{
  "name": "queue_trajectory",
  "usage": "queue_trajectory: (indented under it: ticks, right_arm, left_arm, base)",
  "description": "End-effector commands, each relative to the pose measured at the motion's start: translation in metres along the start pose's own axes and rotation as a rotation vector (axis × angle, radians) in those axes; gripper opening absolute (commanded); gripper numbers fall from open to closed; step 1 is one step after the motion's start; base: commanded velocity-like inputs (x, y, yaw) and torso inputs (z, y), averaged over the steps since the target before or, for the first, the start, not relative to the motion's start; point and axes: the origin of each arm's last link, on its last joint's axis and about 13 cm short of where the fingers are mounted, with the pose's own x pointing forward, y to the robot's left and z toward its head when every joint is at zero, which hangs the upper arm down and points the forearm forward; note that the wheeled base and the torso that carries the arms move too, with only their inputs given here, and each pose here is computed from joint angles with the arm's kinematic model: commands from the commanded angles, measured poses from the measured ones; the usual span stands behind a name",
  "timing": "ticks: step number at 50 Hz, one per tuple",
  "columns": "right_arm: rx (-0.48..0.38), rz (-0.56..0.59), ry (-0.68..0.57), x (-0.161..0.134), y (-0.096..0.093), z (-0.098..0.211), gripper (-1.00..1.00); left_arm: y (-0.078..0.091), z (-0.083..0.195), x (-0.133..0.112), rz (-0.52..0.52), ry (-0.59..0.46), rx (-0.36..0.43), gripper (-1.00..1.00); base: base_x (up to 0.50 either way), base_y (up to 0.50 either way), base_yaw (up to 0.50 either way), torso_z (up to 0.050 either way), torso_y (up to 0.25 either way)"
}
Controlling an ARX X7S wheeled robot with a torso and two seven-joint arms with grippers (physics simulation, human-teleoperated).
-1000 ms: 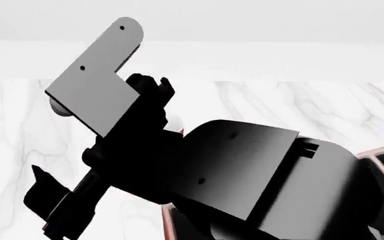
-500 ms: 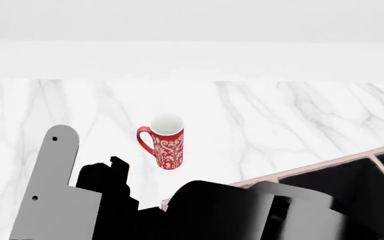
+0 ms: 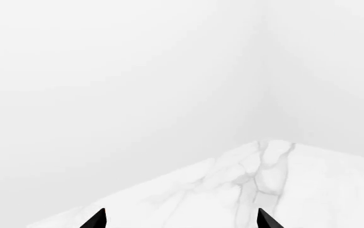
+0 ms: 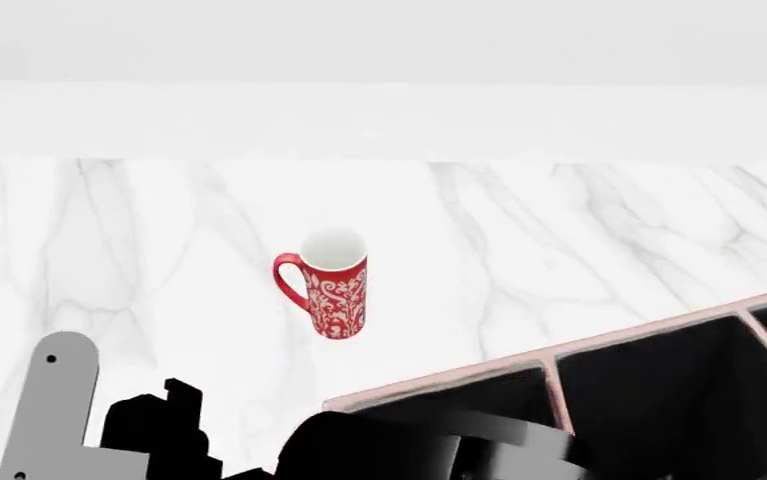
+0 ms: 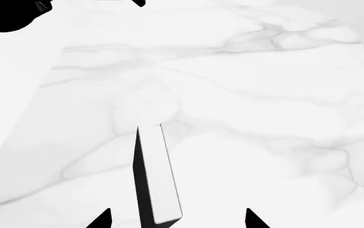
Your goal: Pick up the book and place it in the right compartment of the caddy.
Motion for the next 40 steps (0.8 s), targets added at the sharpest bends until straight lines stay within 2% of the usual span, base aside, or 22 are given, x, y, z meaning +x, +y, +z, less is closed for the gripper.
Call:
queue_trajectory:
  ticks: [1,20,40]
  right_arm:
    - [0.021,0.047,-0.005,0.027,-0.002,-0.013,1.00]
    - [0.086,0.115,0.030,0.068,-0.007,-0.044,1.00]
    - [0.152,0.144,0.079,0.091,-0.016,-0.071,1.00]
  left_arm:
    - [0.000,0.001,-0.001,-0.003,-0.003,0.004,1.00]
    - [0.000,-0.005,-0.001,-0.002,0.008,0.000,1.00]
    - [-0.001,-0.007,-0.001,-0.006,0.013,0.004,1.00]
  base:
    - [0.00,0.00,0.00,0.000,0.000]
    - [0.00,0.00,0.00,0.000,0.000]
    - [0.00,0.00,0.00,0.000,0.000]
